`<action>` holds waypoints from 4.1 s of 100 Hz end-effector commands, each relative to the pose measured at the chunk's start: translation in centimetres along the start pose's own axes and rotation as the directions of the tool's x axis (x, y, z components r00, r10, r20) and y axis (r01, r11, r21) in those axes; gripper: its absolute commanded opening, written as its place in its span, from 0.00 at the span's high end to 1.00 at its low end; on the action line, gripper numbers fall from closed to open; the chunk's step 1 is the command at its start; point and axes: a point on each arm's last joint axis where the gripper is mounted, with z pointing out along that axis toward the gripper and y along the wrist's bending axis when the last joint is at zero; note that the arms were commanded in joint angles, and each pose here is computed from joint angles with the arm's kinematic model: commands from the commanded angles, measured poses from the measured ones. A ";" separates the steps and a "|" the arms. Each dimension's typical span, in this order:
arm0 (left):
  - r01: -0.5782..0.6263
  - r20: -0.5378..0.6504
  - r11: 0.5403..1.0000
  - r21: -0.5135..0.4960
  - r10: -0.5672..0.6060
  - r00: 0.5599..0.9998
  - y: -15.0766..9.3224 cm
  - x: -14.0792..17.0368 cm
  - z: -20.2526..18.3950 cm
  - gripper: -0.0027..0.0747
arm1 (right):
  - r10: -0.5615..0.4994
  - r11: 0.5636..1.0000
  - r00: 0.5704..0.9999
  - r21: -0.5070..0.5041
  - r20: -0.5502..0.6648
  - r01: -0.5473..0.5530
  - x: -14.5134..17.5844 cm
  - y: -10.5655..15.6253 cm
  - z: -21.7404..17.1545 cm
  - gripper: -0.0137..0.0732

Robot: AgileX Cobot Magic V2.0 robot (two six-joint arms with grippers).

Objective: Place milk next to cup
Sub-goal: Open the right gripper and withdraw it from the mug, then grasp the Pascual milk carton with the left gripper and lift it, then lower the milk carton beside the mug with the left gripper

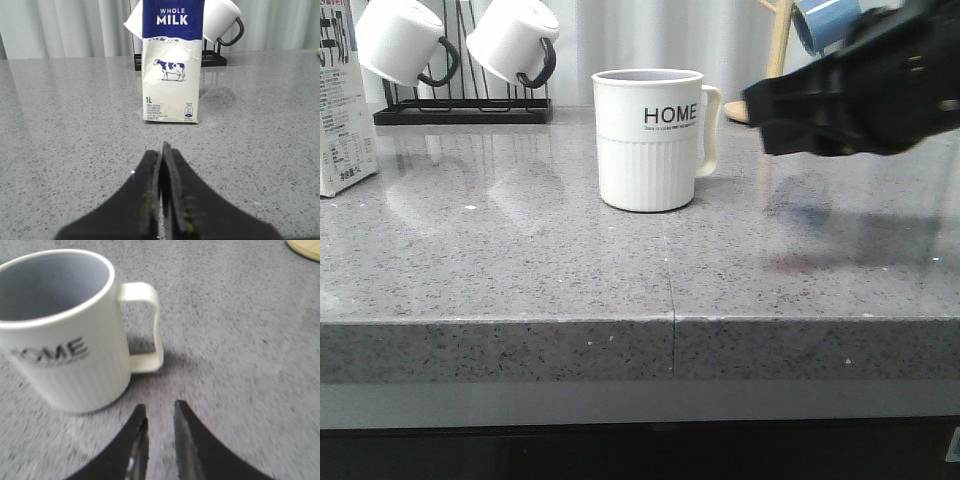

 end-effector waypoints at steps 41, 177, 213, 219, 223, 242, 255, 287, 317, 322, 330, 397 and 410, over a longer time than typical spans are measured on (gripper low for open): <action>0.003 0.077 1.000 -0.008 -0.003 0.997 0.1 0.4 -0.1 0.99 | -0.005 1.000 0.992 -0.011 0.127 0.007 -0.6 0.0 -13.9 0.79; -0.026 -0.065 1.000 -0.002 0.026 0.998 -0.2 -12.3 5.5 0.62 | -0.004 1.000 0.968 -0.022 0.252 0.009 1.5 -0.2 -23.5 0.79; -0.019 -0.057 1.000 -0.013 0.018 0.998 -0.1 -13.5 11.7 0.10 | -0.004 1.000 0.968 -0.022 0.252 0.009 1.5 -0.2 -23.5 0.79; -0.007 -0.061 1.000 -0.006 0.007 0.998 -0.2 -13.6 12.7 0.10 | -0.004 1.000 0.968 -0.022 0.252 0.009 1.5 -0.2 -23.5 0.79; 0.002 -0.057 1.000 0.000 -0.002 0.998 -0.4 -13.7 13.2 0.10 | -0.004 1.000 0.968 -0.022 0.252 0.009 1.5 -0.2 -23.5 0.79; -0.007 -0.045 0.999 0.043 0.009 0.999 -1.4 -14.4 16.1 0.10 | -0.004 1.000 0.968 -0.022 0.252 0.009 1.5 -0.2 -23.5 0.79; -0.006 -0.064 0.999 0.041 0.008 0.998 -1.5 -14.4 18.3 0.10 | -0.004 1.000 0.968 -0.022 0.252 0.009 1.5 -0.2 -23.5 0.79; 0.023 -0.082 1.000 0.012 -0.022 0.996 -1.4 -13.0 23.4 0.10 | -0.004 1.000 0.968 -0.022 0.250 0.009 1.6 -0.2 -23.5 0.79; 0.059 -0.059 0.998 -0.016 -0.060 0.996 -1.0 -12.4 24.3 0.63 | -0.004 1.000 0.968 -0.022 0.249 0.009 1.6 -0.2 -23.5 0.79; 0.060 -0.044 0.998 -0.013 -0.060 0.997 -1.1 -12.8 24.0 0.69 | -0.004 1.000 0.968 -0.022 0.249 0.009 1.6 -0.2 -23.5 0.79; 0.061 -0.025 0.998 -0.003 -0.061 0.998 -1.3 -13.5 23.4 0.69 | -0.004 1.000 0.968 -0.022 0.249 0.009 1.6 -0.2 -23.5 0.79; 0.057 -0.018 0.938 0.343 -0.055 0.998 -12.6 -14.5 23.7 0.65 | -0.004 1.000 0.968 -0.022 0.249 0.009 1.6 -0.2 -23.5 0.79; 0.061 -0.039 0.922 0.382 -0.049 0.998 -14.6 -13.9 24.5 0.65 | -0.004 1.000 0.968 -0.022 0.249 0.009 1.6 -0.2 -23.5 0.79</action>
